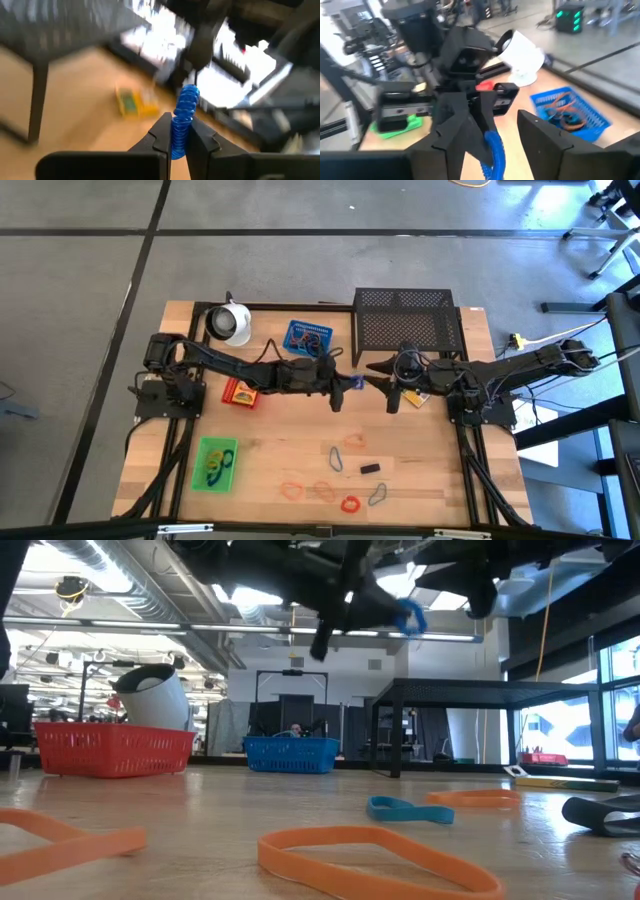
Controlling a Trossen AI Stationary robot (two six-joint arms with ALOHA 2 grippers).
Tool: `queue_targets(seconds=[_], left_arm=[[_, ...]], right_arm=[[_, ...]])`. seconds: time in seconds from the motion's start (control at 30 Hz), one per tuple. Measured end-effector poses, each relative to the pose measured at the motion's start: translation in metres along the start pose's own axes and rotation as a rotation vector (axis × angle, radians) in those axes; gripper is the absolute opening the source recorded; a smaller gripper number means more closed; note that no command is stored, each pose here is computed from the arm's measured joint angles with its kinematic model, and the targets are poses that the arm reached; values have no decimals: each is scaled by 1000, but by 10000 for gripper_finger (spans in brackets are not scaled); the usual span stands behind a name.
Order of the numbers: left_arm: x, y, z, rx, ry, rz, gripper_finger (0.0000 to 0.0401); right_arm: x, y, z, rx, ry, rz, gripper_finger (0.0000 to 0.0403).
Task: Pick & Place Office Desk Supplies
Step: Put the blue spring keychain into the green bin
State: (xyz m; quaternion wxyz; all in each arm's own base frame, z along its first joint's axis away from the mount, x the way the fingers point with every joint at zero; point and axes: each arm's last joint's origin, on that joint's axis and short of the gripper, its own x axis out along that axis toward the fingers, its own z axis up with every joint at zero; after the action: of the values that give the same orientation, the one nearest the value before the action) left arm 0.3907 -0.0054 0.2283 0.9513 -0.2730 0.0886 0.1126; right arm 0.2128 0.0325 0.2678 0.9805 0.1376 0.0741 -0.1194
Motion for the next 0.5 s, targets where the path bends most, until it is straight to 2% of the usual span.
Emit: queue_targets(seconds=[0.13, 0.3, 0.37, 0.5], left_arm=[[-18, 0, -3, 19, 236, 6, 25], [-64, -18, -2, 114, 463, 22, 25], [-89, -27, -2, 88, 548, 46, 25], [-142, -46, -8, -35, 705, 118, 25]], right_arm=[[0, 1, -6, 51, 84, 75, 180], [-2, 0, -18, 123, 256, 149, 180], [-3, -1, -23, 150, 323, 160, 181], [-4, -3, -31, 197, 408, 130, 181]])
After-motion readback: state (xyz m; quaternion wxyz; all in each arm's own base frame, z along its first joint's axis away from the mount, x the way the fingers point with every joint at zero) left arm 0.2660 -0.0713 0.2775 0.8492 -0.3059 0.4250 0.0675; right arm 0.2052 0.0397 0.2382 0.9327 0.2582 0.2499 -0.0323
